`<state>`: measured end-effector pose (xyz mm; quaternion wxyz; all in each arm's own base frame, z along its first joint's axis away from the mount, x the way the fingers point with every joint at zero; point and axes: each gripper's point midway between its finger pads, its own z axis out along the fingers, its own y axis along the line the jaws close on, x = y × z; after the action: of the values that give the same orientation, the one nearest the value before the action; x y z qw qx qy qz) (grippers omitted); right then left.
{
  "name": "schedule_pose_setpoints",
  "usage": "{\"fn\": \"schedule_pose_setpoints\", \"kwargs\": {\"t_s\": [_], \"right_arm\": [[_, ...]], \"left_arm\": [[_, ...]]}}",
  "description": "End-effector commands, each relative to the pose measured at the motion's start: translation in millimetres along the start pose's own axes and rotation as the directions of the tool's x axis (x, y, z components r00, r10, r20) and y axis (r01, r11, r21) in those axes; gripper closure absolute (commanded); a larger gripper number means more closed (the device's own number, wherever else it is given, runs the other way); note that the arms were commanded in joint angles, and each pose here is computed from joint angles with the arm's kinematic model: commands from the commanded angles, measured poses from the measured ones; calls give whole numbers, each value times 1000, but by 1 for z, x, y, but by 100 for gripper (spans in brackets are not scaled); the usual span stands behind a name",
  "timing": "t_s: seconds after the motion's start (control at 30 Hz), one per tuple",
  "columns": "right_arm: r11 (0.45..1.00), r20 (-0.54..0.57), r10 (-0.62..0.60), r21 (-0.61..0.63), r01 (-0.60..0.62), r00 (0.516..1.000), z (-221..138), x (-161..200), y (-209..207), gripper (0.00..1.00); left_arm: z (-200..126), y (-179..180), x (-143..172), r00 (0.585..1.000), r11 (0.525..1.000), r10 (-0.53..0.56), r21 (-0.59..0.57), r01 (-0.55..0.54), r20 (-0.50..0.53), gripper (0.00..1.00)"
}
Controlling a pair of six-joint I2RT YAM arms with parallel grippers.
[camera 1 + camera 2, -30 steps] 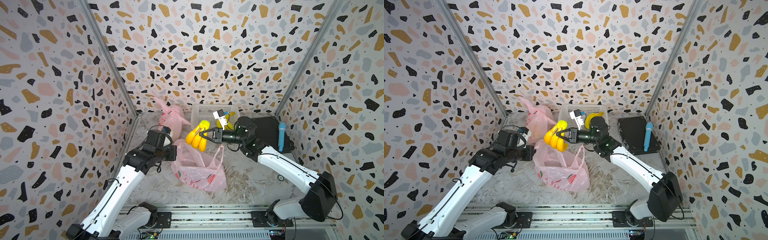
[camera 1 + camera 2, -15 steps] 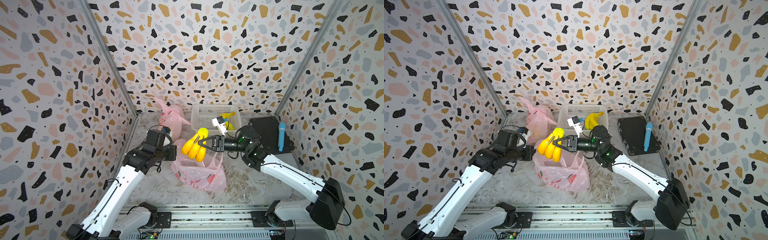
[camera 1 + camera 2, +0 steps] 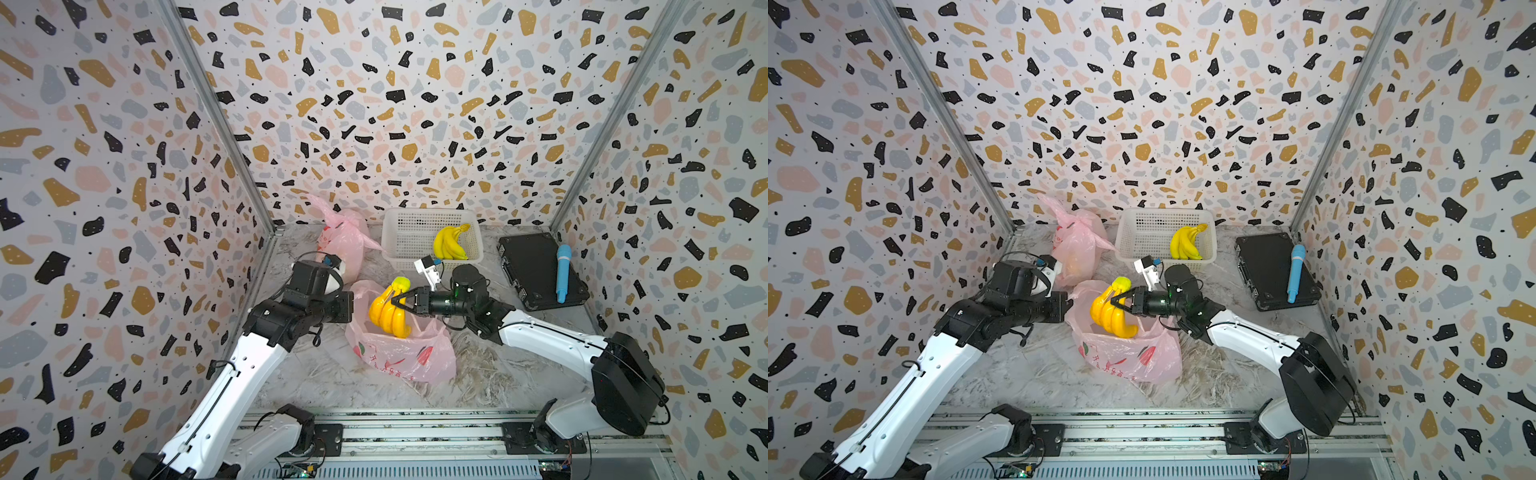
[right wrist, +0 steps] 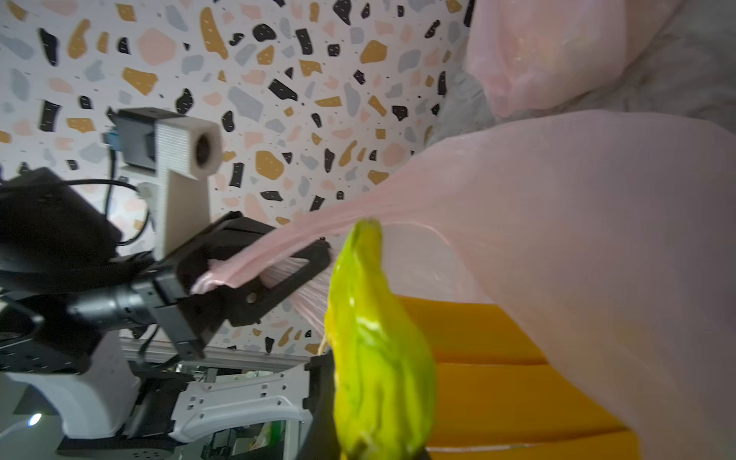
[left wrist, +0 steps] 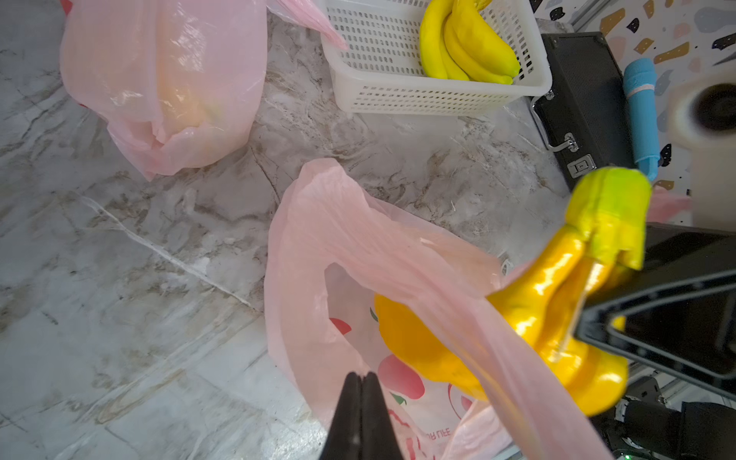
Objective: Place the banana into a plastic bag & tie a knot
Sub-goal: Place the banana into the plastic bag.
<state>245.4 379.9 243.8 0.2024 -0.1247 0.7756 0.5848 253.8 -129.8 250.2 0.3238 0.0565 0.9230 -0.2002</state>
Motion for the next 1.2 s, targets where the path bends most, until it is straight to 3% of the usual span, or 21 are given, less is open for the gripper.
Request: {"fn": "schedule_pose_setpoints", "kwargs": {"t_s": [0.0,0.2,0.4,0.43,0.47,0.5,0.53,0.63,0.77,0.97,1.07,1.17], "right_arm": [[960,-3,-150,237,147,989,-11,1,-25,100],[866,-93,-268,413,281,959,-16,16,-44,100],[719,-209,-460,482,501,863,-8,40,-59,100],[717,-226,-469,467,517,854,-4,44,-62,100],[714,-247,-469,458,529,848,-2,47,-65,85],[710,-274,-468,450,542,840,-1,50,-66,61],[706,-295,-470,441,555,832,-1,51,-63,44],[701,-296,-516,394,595,804,-7,45,-40,27],[705,-235,-572,347,618,786,-25,26,-3,21],[790,-57,-539,313,527,841,-69,-26,27,20],[817,33,-499,350,458,866,-91,-67,18,18],[828,55,-421,431,359,905,-102,-106,-17,17]], "left_arm": [[-6,-13,-4,1000,997,-3,75,1,27,100],[-4,-28,-1,1000,986,3,164,-2,-6,100],[6,-25,-2,1000,988,3,153,0,-15,100],[8,-25,-2,1000,989,2,151,0,-16,100],[9,-24,-3,1000,989,2,148,1,-17,100],[10,-23,-3,1000,990,1,142,1,-16,100],[11,-22,-4,1000,991,1,132,1,-15,100],[13,-17,-3,1000,994,2,112,0,-14,100],[12,-18,-3,1000,994,2,112,-1,-10,100],[8,-13,-6,1000,997,12,81,-12,2,100],[8,-13,-6,1000,997,16,78,-16,-3,100],[7,-13,-7,1000,997,22,76,-21,-3,100]]}}
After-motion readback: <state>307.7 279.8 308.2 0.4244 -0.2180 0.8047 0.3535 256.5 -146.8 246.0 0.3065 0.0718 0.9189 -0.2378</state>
